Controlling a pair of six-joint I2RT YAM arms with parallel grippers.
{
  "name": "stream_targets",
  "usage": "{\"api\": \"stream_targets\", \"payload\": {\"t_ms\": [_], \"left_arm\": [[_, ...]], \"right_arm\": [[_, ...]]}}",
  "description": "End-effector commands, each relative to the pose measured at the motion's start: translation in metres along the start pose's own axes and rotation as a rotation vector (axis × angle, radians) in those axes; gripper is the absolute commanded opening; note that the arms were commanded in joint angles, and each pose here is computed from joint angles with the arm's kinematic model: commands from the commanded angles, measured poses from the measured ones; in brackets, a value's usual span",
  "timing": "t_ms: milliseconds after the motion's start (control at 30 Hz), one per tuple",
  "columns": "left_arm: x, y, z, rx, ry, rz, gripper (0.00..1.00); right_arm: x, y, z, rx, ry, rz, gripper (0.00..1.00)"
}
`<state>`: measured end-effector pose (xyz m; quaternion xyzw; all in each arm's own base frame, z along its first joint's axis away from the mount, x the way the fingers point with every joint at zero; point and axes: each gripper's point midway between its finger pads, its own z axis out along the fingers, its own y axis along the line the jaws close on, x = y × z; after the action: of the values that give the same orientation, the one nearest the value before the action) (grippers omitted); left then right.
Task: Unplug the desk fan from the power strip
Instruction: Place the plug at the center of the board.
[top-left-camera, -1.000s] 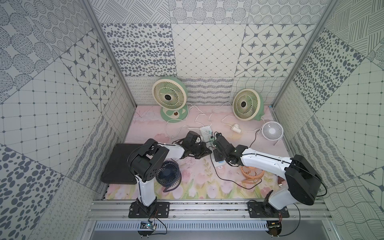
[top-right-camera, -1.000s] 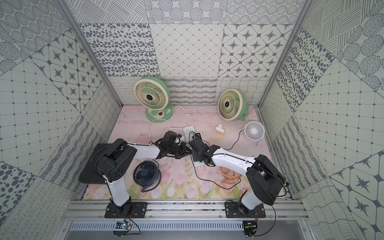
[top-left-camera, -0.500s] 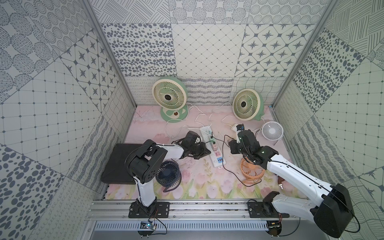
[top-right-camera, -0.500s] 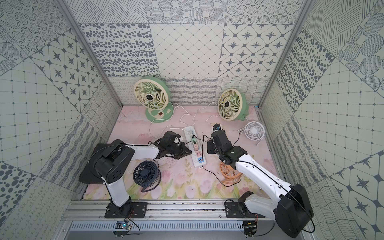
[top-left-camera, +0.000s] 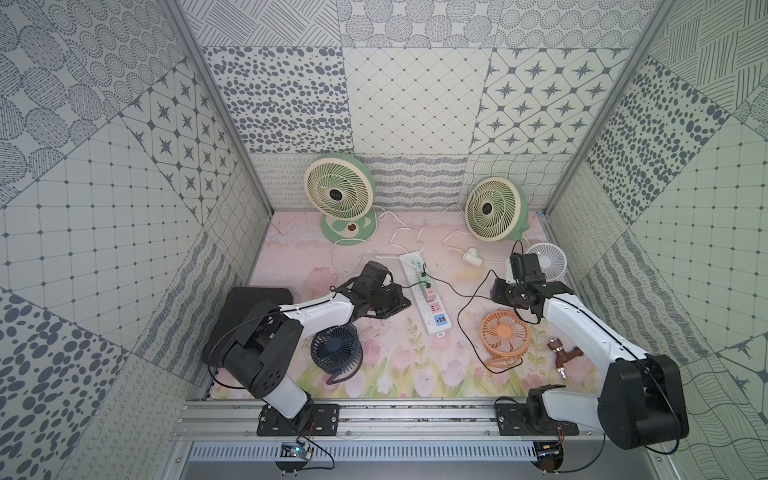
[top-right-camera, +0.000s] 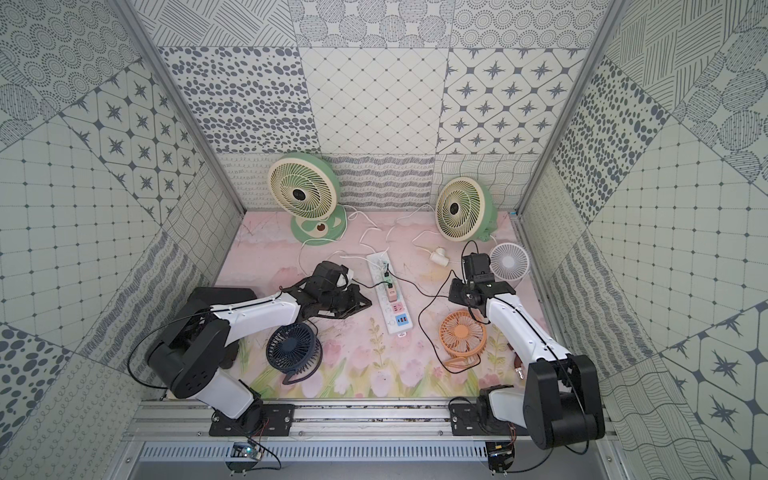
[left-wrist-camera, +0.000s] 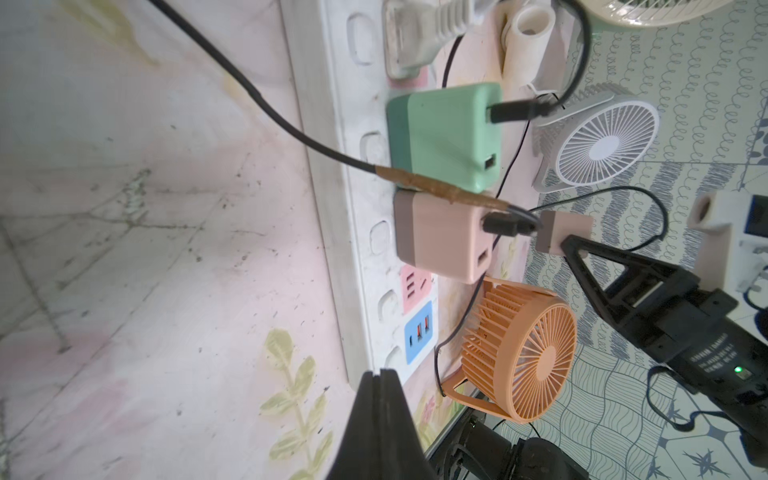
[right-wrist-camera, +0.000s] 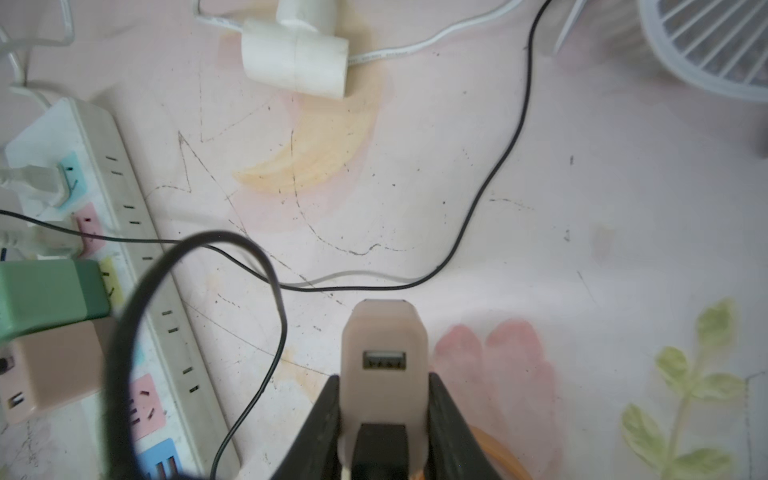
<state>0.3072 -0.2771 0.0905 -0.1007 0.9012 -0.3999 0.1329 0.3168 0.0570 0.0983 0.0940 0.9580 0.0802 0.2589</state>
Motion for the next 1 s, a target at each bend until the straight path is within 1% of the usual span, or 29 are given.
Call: {"api": "stream_targets", "payload": {"t_ms": [0,133,300,467,600,667,767,867,967], "left_arm": [[0.007,0.012,-0.013,-0.066,-0.022,0.048,0.0],[0.007,0.01,-0.018,-0.06,-0.036,0.061,0.0],[0.007,0.008,-0.021,-0.054,-0.042,0.075,0.0],[0.005,0.004,-0.019,-0.052,-0.035,0.095,0.0],[0.003,0.0,-0.017,-0.043,-0.026,0.113,0.0],[0.004,-0.003,-0.016,-0.027,-0.02,0.111,0.0],[0.006,-0.007,-0.014,0.001,-0.007,0.106,0.0],[0.007,-0.01,-0.016,0.015,-0.003,0.111,0.0],[0.007,-0.012,-0.017,0.023,-0.002,0.117,0.0]], "right_arm": [[0.008,0.012,0.009,-0.066,0.059,-0.025,0.09],[0.018,0.026,0.014,-0.118,0.109,-0.06,0.11],[0.039,0.046,0.021,-0.164,0.182,-0.128,0.16],[0.056,0.057,0.03,-0.166,0.252,-0.189,0.22],[0.058,0.056,0.032,-0.149,0.267,-0.205,0.27],[0.057,0.055,0.03,-0.145,0.262,-0.204,0.33],[0.054,0.055,0.026,-0.137,0.243,-0.204,0.46],[0.046,0.055,0.015,-0.134,0.2,-0.2,0.57],[0.035,0.053,-0.002,-0.117,0.146,-0.195,0.62]]}}
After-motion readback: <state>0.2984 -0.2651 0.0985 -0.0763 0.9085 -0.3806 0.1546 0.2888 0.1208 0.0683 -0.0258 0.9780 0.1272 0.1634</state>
